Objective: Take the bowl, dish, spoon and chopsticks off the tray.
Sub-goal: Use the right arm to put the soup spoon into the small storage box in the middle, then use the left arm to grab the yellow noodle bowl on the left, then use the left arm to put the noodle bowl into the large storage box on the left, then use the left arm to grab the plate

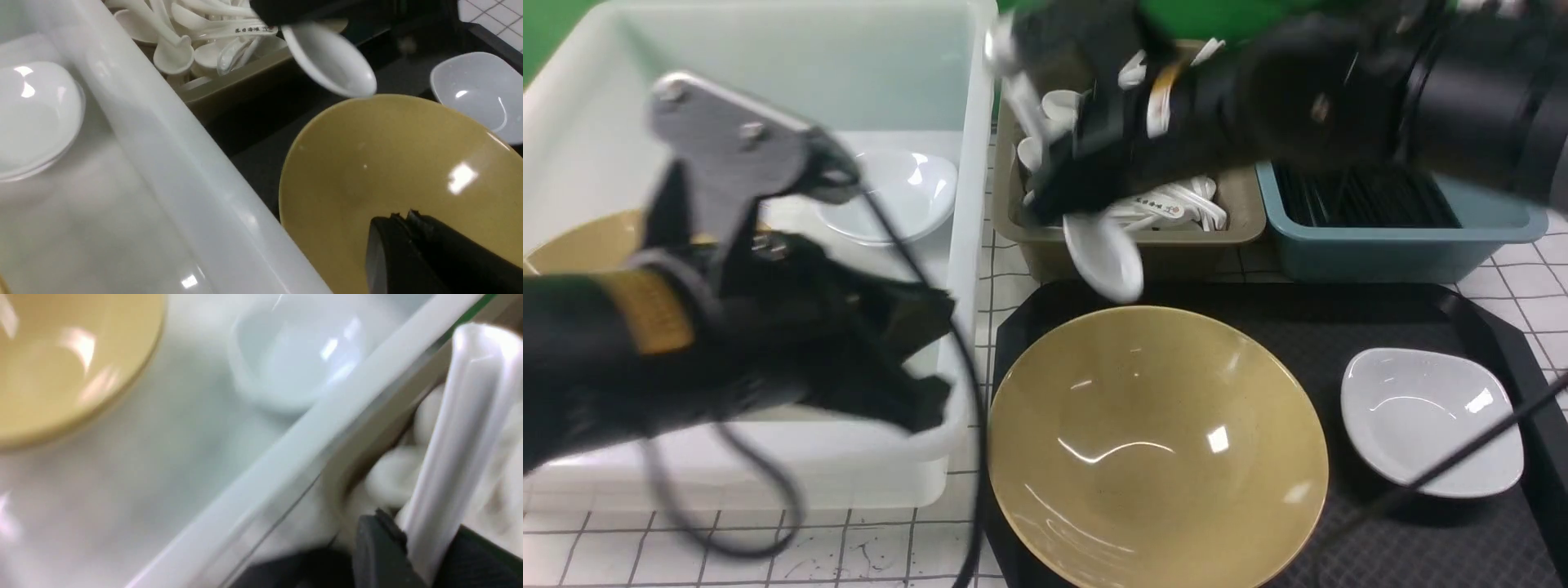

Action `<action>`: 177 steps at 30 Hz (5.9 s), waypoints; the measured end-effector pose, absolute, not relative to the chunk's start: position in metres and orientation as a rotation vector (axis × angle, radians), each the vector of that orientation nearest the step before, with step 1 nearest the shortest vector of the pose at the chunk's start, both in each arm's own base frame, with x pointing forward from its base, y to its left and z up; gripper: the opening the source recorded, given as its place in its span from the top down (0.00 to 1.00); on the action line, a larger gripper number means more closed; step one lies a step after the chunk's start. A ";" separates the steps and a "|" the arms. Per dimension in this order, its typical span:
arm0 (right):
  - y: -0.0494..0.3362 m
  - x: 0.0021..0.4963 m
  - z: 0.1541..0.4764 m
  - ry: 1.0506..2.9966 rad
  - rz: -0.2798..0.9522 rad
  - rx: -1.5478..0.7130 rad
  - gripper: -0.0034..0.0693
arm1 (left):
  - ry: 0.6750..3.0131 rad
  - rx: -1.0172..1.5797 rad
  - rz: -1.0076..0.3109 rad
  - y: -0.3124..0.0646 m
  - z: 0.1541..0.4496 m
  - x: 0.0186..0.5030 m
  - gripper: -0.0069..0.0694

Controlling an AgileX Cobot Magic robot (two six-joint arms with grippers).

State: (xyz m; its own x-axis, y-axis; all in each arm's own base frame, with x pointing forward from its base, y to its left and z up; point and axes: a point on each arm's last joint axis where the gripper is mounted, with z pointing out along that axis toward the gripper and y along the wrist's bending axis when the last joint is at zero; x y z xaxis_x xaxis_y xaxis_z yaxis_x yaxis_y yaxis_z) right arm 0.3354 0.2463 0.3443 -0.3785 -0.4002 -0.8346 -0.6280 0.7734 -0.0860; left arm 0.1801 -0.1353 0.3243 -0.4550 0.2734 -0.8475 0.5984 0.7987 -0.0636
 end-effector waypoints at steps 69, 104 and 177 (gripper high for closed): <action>0.082 0.196 0.359 2.318 0.078 -0.708 0.90 | 2.594 1.506 -0.099 -0.275 0.208 0.361 0.39; 0.222 0.189 0.472 1.815 0.401 -1.210 0.89 | 2.475 -0.232 -0.216 0.077 0.402 0.245 0.90; 0.024 0.112 0.365 2.485 -0.104 -0.435 0.89 | 2.458 1.114 -0.710 -0.428 0.180 0.341 0.26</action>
